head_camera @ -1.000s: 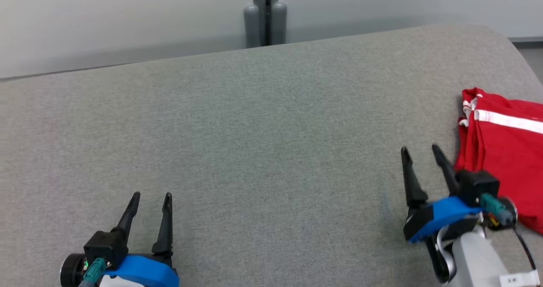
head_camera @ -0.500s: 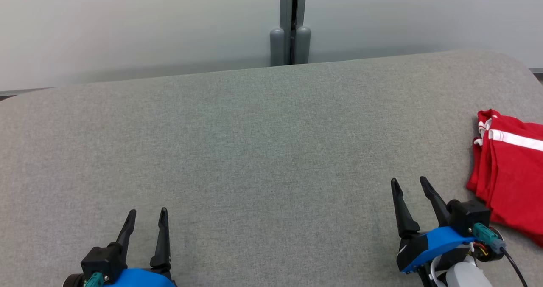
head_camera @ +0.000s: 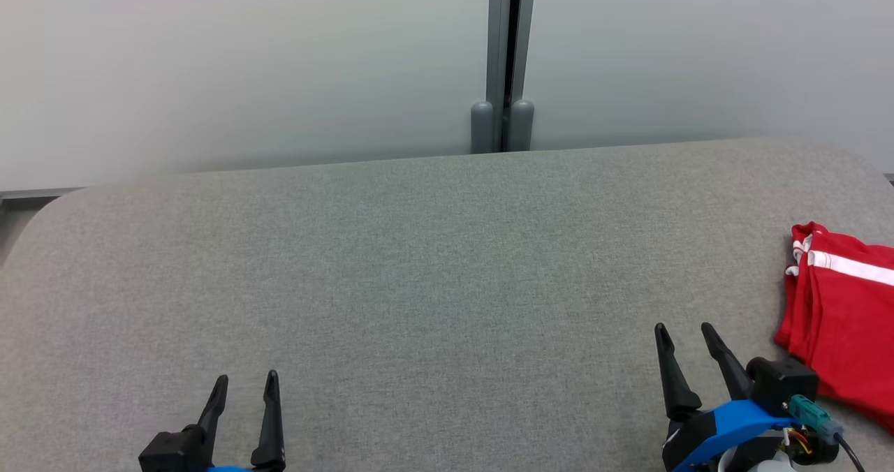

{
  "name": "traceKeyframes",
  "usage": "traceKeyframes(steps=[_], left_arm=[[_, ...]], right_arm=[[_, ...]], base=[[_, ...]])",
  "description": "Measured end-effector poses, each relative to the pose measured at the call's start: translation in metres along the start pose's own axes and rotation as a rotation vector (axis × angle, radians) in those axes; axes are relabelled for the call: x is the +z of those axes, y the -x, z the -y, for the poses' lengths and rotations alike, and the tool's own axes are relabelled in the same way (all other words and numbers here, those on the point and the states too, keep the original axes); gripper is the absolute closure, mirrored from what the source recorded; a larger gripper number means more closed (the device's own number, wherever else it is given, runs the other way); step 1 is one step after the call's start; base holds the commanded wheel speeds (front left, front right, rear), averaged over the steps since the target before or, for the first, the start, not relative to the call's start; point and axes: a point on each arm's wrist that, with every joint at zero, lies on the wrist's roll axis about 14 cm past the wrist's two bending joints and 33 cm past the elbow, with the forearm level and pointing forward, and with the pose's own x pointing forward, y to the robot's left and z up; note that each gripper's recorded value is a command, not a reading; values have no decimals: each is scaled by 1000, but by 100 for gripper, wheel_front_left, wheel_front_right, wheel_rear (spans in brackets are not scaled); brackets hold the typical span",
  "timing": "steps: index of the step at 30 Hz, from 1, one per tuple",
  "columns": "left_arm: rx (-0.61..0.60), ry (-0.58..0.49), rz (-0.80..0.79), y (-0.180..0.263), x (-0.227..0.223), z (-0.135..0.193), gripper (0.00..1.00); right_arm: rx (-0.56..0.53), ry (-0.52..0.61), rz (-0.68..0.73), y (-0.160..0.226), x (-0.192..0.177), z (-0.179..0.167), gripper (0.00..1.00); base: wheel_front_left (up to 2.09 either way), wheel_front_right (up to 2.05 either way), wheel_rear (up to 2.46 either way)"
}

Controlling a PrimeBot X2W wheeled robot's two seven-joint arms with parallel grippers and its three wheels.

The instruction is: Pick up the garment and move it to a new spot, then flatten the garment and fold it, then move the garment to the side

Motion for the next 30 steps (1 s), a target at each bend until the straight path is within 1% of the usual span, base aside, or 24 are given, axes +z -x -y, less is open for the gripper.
traceKeyframes(steps=[9, 10, 14, 16, 30], left_arm=[[18, 17, 25, 8, 5, -3, 0], [16, 22, 30, 8, 7, -2, 100], [22, 34, -20, 14, -9, -1, 100], [32, 59, -40, 16, -15, -2, 100], [97, 301, -22, 11, -5, -15, 100]], right_arm=[[26, 12, 23, 2, 8, -8, 0], [28, 13, 25, 2, 8, -9, 100], [18, 5, -28, 9, -9, -7, 100], [5, -19, -49, 11, -14, -5, 100], [-55, -272, -26, 7, -3, 5, 100]], base=[[0, 0, 0], [0, 0, 0], [0, 0, 0], [0, 0, 0], [0, 0, 0]])
